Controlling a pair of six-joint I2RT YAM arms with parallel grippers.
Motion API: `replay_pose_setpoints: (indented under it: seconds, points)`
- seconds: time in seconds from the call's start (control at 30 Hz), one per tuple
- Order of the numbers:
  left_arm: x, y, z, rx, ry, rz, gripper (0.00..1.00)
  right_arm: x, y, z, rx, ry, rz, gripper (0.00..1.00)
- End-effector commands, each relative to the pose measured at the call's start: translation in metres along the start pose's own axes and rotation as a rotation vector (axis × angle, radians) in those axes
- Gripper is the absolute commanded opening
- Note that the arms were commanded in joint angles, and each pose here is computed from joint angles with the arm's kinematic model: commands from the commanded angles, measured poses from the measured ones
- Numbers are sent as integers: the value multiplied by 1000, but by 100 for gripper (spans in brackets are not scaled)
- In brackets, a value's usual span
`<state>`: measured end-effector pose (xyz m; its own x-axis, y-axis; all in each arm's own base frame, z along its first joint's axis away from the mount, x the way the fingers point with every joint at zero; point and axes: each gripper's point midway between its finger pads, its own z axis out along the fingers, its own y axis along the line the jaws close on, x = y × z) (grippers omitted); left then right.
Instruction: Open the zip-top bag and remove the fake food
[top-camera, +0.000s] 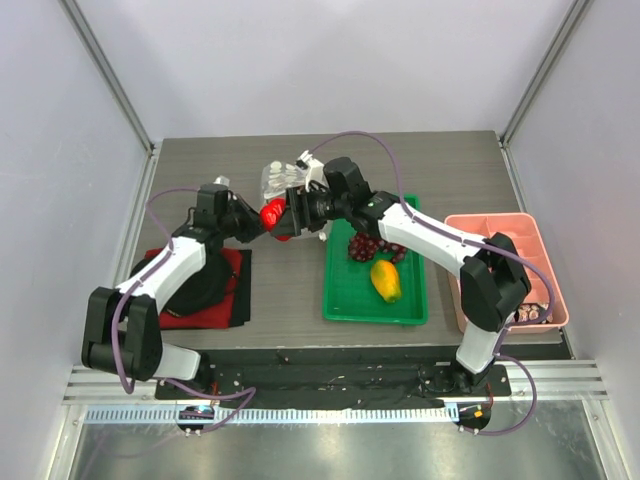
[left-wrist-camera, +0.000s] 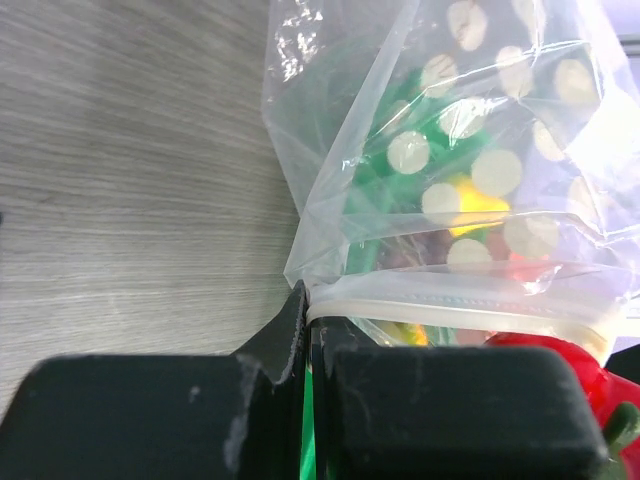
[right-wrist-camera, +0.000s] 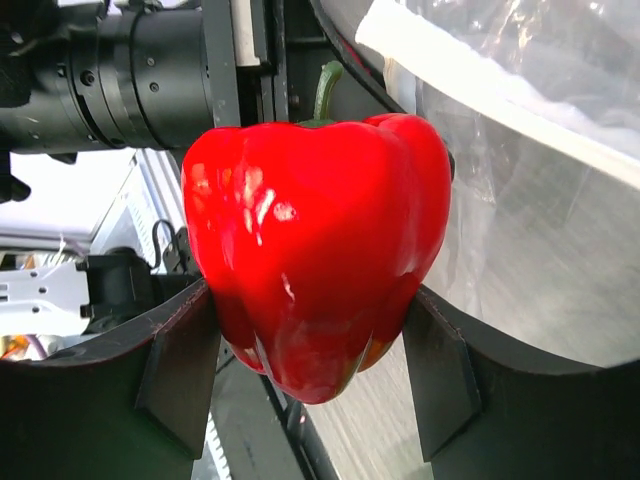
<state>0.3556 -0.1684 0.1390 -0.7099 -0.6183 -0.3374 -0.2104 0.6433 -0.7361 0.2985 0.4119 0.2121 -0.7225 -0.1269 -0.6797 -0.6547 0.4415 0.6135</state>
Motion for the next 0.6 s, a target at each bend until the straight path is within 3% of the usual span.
replay_pose_setpoints:
  seconds: [0.0,0.27,0.4,0.57]
  points:
    - [17,-12,-3,55,44,24,0,-98,101,-43,-223,-381,-233,1]
    - [-30,-25,-28,19,-84,163,0,-65,35,-47,56,-227,-70,1]
    - [-45,-50,-36,67,-118,197,0,-55,34,-48,12,-223,-74,2]
    - [-47,-42,-20,32,-94,169,0,-93,81,-58,-181,-362,-81,2]
